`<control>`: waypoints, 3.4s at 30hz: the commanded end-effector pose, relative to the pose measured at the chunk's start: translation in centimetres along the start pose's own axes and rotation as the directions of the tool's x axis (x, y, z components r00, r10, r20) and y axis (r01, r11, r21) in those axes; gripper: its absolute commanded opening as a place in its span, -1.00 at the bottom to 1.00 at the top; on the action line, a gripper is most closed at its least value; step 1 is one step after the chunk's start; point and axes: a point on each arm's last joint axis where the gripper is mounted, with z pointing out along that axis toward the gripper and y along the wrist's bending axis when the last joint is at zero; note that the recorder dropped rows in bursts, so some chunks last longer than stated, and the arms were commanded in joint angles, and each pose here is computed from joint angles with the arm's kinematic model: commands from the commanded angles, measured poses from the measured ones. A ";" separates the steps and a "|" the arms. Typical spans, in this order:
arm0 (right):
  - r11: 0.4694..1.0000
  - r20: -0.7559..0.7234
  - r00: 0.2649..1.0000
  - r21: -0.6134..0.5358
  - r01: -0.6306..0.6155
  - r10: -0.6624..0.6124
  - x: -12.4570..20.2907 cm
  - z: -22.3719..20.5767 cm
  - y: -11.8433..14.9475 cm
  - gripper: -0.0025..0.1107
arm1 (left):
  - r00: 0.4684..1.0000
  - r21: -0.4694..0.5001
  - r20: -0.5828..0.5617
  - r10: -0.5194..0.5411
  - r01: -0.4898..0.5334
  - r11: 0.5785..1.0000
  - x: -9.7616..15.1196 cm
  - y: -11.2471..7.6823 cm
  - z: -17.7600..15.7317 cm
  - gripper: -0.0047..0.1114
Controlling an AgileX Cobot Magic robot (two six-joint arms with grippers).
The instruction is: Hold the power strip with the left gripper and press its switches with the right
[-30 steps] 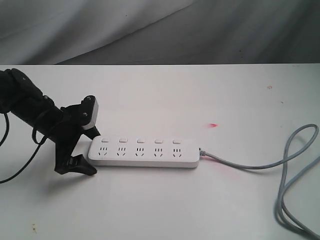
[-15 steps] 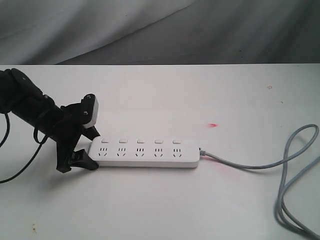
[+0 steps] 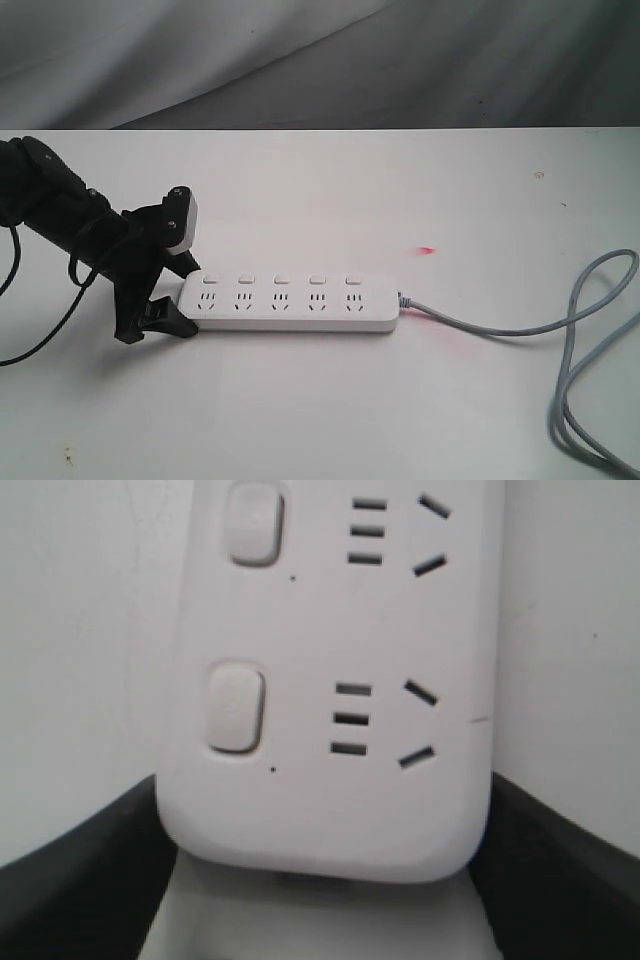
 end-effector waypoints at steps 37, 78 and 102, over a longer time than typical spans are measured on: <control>1.000 -0.060 0.998 -0.007 -0.006 0.006 0.6 0.0 0.1 -0.96 | 0.999 -0.046 -0.034 0.011 -0.013 0.999 0.3 0.4 0.3 0.16; 0.552 -0.373 0.647 -0.829 0.090 -0.665 -11.4 19.5 18.1 -0.96 | 0.999 -0.046 -0.034 0.014 -0.016 0.999 0.3 0.4 0.3 0.16; 0.234 -0.136 0.706 -0.971 0.042 -0.694 -4.4 27.0 25.5 -0.96 | 0.999 -0.046 -0.034 0.014 -0.016 0.999 0.3 0.4 0.3 0.16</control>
